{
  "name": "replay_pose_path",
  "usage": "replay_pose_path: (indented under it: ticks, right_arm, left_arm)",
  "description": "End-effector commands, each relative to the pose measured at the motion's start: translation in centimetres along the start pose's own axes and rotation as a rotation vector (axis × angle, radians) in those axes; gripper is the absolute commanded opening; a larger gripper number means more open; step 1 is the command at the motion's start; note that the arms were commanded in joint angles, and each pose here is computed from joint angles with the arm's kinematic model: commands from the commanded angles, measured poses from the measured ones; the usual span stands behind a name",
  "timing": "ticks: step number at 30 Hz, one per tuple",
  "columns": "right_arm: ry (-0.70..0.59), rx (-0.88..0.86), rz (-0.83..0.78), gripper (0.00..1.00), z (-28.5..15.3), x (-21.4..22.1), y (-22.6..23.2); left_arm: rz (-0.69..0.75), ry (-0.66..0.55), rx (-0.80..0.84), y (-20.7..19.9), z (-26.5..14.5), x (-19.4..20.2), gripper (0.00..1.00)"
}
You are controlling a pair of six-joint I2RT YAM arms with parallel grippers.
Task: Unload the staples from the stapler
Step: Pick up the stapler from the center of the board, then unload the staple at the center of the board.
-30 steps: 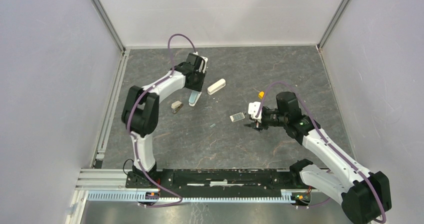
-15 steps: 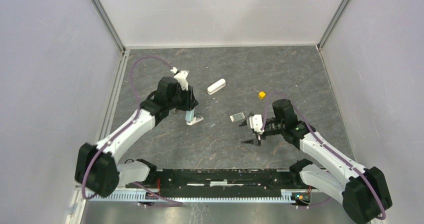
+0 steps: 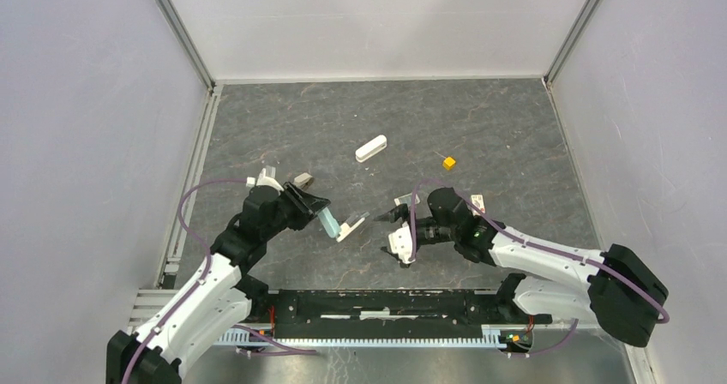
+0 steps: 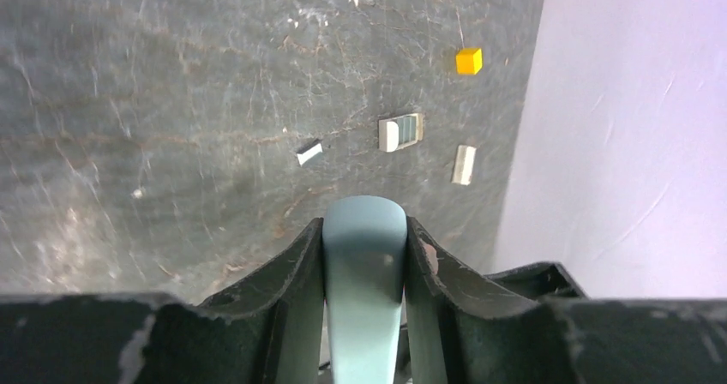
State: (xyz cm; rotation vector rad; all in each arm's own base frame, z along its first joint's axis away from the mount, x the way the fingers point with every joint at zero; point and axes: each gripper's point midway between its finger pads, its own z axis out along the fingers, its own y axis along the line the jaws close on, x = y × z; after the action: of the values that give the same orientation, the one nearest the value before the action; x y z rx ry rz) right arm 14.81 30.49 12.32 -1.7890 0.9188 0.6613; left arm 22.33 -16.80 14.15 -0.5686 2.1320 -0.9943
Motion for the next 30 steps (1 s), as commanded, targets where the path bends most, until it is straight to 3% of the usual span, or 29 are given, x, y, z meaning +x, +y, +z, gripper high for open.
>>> replay_pose_path:
  ticks: [1,10,14,19,30]
  right_arm:
    - [0.01,0.234,-0.143,0.77,0.4,-1.9,-5.5]
    - [-0.026,0.492,-0.196,0.78,0.1,-2.3,-4.2]
    - [-0.112,0.718,-0.263,0.88,-3.1,-3.9,-4.7]
    - [-0.073,0.895,-0.257,0.88,-4.4,-4.5,-6.9]
    - [-0.165,0.804,-0.299,0.88,-0.8,-6.4,-6.7]
  left_arm:
    - [-0.383,-0.017,-0.045,-1.0,0.3,-0.6,0.02]
    - [-0.486,-0.052,-0.109,-2.8,-0.5,-2.6,0.02]
    - [-0.503,-0.048,-0.098,-3.4,-0.7,-2.7,0.02]
    - [-0.508,-0.051,-0.084,-3.9,-1.2,-2.8,0.02]
    - [-0.505,-0.047,-0.058,-4.4,-1.7,-2.6,0.02]
